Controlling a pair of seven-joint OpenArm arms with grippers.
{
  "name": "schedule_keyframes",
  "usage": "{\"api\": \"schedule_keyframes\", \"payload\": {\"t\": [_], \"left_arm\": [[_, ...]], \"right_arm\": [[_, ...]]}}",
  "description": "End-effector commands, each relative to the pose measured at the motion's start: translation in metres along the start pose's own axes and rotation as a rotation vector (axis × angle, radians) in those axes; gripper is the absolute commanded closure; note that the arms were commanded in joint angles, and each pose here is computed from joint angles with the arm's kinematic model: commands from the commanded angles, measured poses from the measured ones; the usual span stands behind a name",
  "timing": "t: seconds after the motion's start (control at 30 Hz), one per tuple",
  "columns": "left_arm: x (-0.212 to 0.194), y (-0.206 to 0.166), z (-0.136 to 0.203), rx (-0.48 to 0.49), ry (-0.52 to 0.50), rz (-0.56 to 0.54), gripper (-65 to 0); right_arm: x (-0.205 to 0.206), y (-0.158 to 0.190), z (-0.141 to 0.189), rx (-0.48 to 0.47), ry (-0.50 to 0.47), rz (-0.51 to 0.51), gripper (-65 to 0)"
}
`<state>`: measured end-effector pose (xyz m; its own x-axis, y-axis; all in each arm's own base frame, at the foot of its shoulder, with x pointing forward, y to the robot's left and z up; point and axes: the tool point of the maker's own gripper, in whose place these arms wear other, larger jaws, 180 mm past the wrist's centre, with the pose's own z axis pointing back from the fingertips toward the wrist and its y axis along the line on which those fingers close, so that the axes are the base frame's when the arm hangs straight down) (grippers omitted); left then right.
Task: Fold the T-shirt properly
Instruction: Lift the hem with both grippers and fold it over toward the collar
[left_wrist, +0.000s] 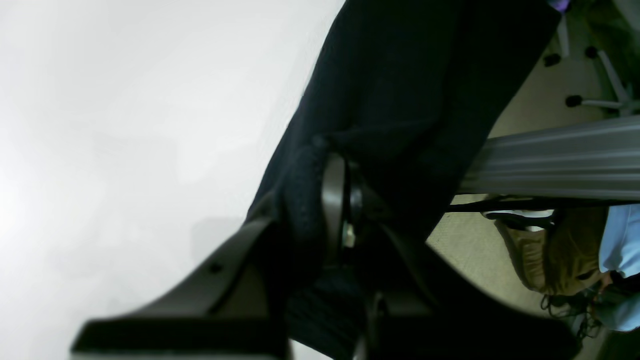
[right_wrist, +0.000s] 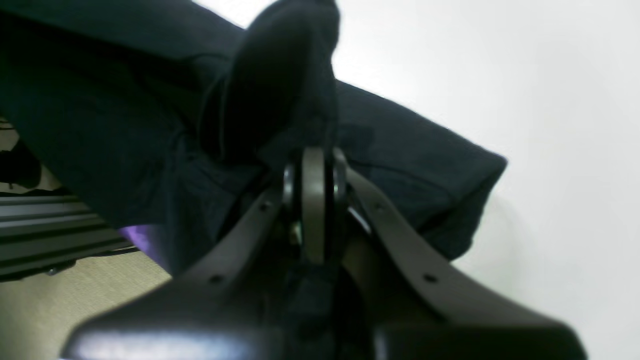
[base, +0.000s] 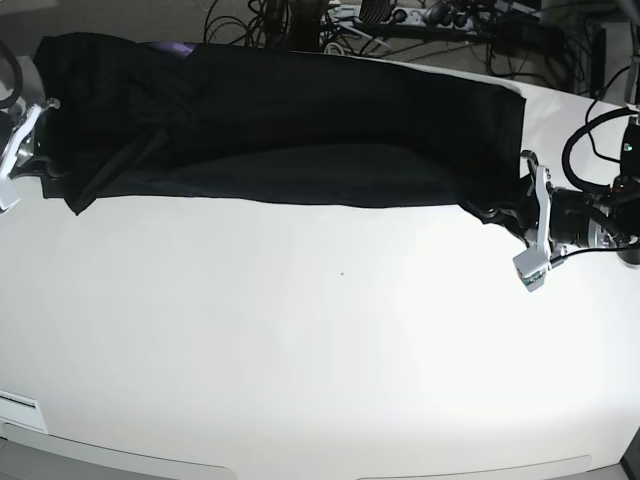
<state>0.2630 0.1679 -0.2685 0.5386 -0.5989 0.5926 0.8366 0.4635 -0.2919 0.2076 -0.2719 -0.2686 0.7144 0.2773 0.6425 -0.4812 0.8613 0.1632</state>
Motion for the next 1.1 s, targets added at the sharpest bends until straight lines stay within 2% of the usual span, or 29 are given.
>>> {"api": "schedule_keyframes", "payload": {"t": [0.0, 0.17, 0.3, 0.47, 0.8, 1.07], "left_arm": [[0.007, 0.003, 0.013, 0.022, -0.011, -0.028, 0.0], [0.005, 0.004, 0.016, 0.029, -0.002, -0.027, 0.0], [0.004, 0.005, 0.016, 0.032, 0.006, -0.027, 0.0], [0.001, 0.006, 0.018, 0.036, 0.021, -0.026, 0.0], [-0.005, 0.01, 0.027, 0.058, 0.046, -0.018, 0.0], [-0.023, 0.029, 0.029, 0.07, 0.047, 0.092, 0.0]], "right_arm": [[0.012, -0.002, 0.008, -0.003, -0.012, 0.035, 0.0], [0.018, 0.007, 0.01, 0.049, -0.033, 0.031, 0.0], [0.013, 0.015, 0.011, 0.097, -0.006, 0.021, 0.0], [0.004, 0.016, 0.01, 0.099, 0.037, 0.025, 0.0], [0.007, 0.016, 0.01, 0.102, 0.021, 0.042, 0.0], [0.008, 0.016, 0.01, 0.101, 0.016, 0.034, 0.0]]}}
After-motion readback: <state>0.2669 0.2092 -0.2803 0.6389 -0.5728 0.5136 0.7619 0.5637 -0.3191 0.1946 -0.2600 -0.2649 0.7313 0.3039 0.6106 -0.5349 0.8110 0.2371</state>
